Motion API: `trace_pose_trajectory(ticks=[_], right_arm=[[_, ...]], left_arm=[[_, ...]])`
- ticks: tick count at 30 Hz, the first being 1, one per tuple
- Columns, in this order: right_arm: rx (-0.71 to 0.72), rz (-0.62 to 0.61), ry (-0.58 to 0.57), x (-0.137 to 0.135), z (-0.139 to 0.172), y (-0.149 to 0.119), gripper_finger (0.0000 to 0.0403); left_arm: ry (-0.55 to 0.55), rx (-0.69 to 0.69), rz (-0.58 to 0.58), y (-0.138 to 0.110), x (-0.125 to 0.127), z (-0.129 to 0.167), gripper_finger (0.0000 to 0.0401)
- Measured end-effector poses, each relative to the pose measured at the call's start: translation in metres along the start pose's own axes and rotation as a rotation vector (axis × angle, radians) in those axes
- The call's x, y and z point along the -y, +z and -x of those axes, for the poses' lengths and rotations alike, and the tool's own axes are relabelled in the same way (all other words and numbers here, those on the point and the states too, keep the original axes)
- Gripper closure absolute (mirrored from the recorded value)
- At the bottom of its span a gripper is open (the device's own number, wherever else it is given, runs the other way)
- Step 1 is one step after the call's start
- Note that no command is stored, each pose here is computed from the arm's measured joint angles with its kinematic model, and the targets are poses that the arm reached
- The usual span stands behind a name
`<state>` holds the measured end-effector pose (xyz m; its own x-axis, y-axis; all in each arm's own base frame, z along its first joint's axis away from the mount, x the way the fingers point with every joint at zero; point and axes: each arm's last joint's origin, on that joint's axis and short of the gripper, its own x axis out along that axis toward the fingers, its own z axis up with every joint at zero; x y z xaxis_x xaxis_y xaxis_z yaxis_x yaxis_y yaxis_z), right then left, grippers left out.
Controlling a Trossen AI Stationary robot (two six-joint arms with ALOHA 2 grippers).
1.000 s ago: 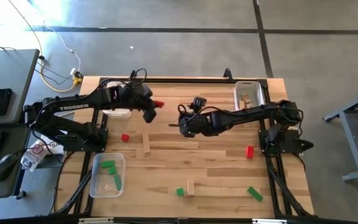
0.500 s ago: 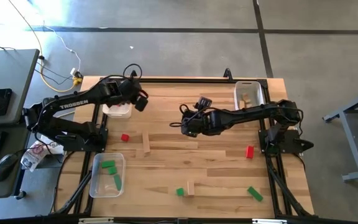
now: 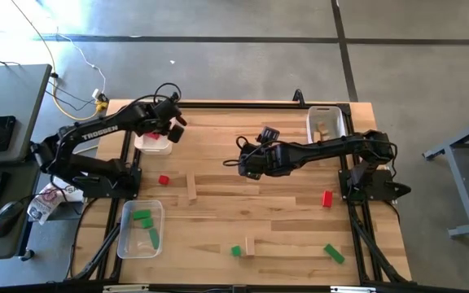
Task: Sort & place blocks by color
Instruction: Put the red block into the white bin, then put the green block into the transparent bin
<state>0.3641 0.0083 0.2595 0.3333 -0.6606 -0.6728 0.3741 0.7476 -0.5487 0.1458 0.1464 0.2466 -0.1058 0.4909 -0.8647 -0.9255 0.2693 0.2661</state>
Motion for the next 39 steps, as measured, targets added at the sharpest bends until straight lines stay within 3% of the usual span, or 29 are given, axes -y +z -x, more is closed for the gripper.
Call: trace_pose_trajectory(ticks=[7, 15, 25, 33, 39], right_arm=[[-0.002, -0.008, 0.004, 0.0, 0.0, 0.0, 0.0165], [-0.063, -0.071, -0.013, 0.006, -0.004, -0.006, 0.0165], [-0.18, -0.131, -0.026, 0.01, -0.004, -0.018, 0.0165], [-0.31, -0.188, 0.074, 0.009, -0.001, -0.028, 0.0165], [-0.422, -0.192, 0.125, 0.002, 0.009, -0.038, 0.0165]], left_arm=[[0.062, -0.139, -0.052, 0.0, 0.004, -0.024, 0.0356], [0.083, -0.203, -0.12, 0.0, 0.011, -0.037, 0.035], [0.111, -0.24, -0.188, -0.004, 0.008, -0.036, 0.0289], [0.116, -0.255, -0.195, -0.005, 0.008, -0.036, 0.0228], [0.101, -0.25, -0.24, -0.003, 0.008, -0.034, 0.0212]])
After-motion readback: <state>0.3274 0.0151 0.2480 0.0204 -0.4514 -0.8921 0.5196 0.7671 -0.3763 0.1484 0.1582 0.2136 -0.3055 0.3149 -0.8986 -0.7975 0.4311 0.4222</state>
